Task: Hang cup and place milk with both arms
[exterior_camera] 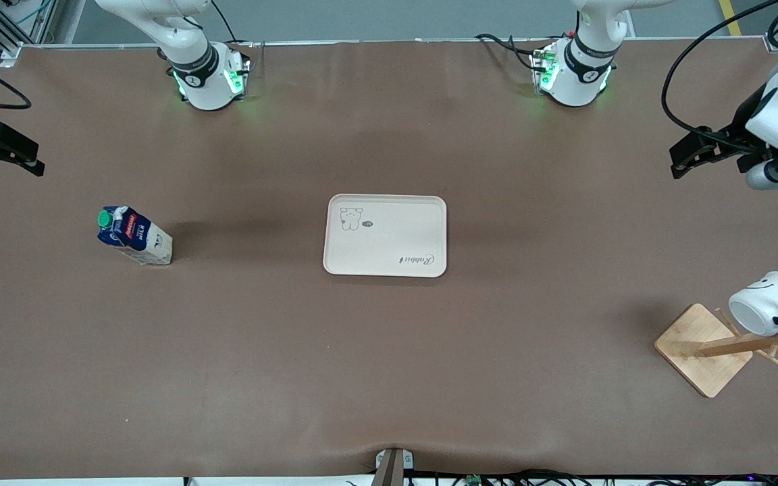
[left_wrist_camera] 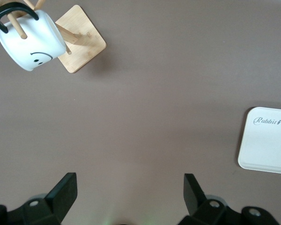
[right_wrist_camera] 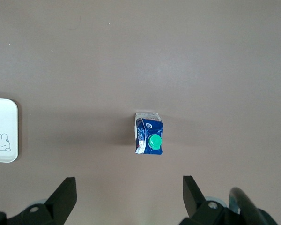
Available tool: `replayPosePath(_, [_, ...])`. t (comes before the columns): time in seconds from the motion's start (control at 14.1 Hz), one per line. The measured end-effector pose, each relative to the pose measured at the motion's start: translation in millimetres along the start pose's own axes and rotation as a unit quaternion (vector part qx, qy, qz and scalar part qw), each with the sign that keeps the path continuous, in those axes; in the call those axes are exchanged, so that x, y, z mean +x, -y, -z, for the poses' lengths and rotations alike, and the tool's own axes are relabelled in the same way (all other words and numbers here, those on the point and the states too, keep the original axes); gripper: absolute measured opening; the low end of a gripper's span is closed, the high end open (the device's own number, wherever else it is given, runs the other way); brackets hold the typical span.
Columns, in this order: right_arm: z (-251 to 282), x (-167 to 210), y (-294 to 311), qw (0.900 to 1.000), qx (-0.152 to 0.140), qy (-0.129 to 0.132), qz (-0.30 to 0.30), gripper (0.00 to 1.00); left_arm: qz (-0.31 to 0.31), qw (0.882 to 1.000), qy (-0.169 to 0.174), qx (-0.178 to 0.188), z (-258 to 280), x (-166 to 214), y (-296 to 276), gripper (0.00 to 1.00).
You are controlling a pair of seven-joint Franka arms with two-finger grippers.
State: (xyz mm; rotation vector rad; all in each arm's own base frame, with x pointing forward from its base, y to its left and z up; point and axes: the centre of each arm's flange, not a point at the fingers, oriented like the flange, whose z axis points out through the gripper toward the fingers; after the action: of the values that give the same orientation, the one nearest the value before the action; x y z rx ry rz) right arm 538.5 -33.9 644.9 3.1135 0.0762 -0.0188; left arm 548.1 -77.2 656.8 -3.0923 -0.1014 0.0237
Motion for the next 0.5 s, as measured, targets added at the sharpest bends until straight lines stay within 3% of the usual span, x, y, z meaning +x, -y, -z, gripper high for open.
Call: replayPosePath(0.5, [0,0,0,1.000,0.000,0.000,0.000,1.00,-0.008,1.000,0.005,0.004,-6,-15,-9,1.00])
